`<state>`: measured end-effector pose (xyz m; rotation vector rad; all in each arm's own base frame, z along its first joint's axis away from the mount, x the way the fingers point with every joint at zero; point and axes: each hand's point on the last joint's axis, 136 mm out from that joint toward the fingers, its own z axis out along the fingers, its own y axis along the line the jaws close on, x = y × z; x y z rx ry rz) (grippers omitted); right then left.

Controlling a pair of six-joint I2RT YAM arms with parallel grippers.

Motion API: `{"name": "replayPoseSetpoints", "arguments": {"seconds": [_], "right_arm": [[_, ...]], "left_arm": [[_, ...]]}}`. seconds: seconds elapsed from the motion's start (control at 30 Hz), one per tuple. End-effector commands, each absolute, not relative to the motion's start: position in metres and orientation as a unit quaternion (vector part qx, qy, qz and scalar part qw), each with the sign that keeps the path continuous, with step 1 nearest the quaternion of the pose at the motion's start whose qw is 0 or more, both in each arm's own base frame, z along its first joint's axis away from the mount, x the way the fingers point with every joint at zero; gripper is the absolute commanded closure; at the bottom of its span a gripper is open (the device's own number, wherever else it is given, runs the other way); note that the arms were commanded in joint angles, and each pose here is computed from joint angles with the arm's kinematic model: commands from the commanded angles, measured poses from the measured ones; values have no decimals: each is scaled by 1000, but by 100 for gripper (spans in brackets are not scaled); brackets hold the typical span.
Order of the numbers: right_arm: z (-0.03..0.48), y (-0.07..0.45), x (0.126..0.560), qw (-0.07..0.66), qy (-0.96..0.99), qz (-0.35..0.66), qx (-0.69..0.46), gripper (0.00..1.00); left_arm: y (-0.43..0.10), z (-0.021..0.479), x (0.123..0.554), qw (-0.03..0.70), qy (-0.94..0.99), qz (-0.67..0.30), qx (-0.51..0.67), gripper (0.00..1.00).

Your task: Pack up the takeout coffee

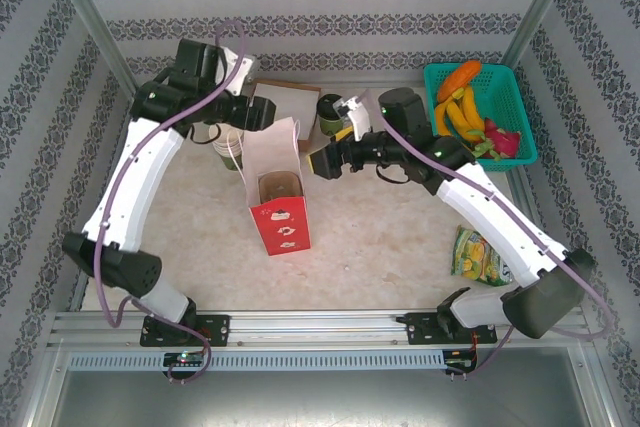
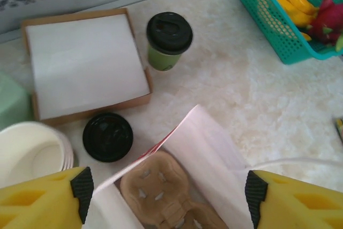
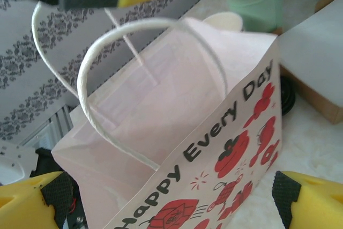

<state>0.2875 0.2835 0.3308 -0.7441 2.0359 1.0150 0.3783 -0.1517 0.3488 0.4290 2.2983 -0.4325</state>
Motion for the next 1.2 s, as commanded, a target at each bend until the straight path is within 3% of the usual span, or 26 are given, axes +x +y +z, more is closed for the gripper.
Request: {"name": "replayPoseSetpoints", "arguments": {"seconds": [0.0,0.1,0.2,0.5,0.9,1.17], "right_arm": [[342,261,320,419,797,367,-233,2],[332,237,366,430,825,343,-131,2],[308,222,404,412,849,323,-71,2],[232,215,482,376,896,217,-90,2],[172,217,553,344,921,166,-72,2],[154,237,566,316,921,204,-98,2]], "left_arm": [[-124,358,381,427,889,-125,111,12],[-109,372,373,479,867,-114,73,0],[-91,379,364,506,857,-94,28,0],[-38,375,325,557,822,-46,-106,0],[-15,311,321,531,810,-49,-244,0],[-7,304,328,520,818,-7,-246,0]]}}
